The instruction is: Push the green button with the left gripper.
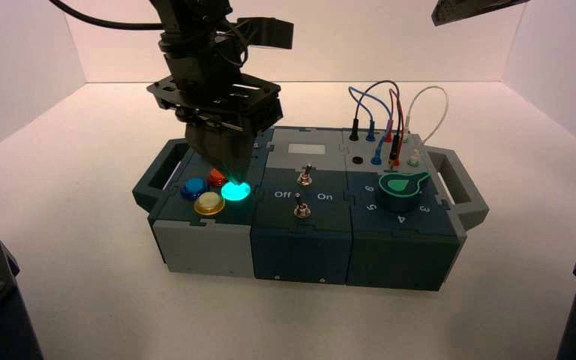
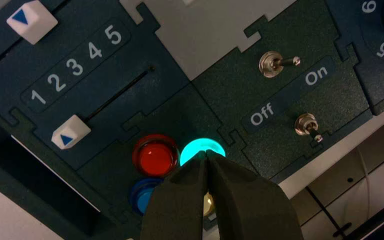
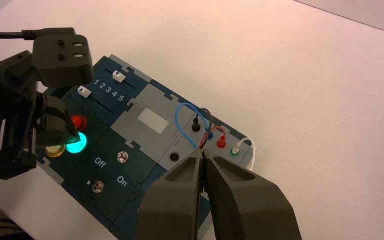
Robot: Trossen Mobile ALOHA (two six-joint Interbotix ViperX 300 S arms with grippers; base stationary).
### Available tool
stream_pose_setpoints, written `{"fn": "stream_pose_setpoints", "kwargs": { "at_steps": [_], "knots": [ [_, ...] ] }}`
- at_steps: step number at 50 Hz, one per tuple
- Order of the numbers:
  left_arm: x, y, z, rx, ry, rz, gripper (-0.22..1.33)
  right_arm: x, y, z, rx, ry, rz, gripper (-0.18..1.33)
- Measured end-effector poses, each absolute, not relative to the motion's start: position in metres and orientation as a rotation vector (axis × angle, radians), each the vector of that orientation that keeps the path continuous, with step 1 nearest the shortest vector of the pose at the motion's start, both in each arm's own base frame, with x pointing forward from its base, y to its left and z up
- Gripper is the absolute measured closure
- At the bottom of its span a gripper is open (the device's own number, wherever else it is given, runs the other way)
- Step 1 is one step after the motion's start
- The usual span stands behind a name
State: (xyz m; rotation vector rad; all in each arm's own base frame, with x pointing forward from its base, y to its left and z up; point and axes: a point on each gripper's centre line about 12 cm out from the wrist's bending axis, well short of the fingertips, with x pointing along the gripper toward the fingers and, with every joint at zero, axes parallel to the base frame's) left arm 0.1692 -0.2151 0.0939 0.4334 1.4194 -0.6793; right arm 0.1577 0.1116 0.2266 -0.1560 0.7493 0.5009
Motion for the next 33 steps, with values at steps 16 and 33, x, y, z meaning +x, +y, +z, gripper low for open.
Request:
{"fn": "stream_pose_setpoints", "kwargs": {
  "at_steps": [16,33],
  "knots": [
    [0.17,-0.216,0.098,0.433,1.423,-0.681,1.28,0.158,0.112,0.227,-0.155,0.748,0.501,1.29],
    [0.163,-0.21,0.138,0.379,1.347,-0.705,1.28,0.157,0.112,0.227,-0.145,0.752,0.503,1.29]
  ]
}}
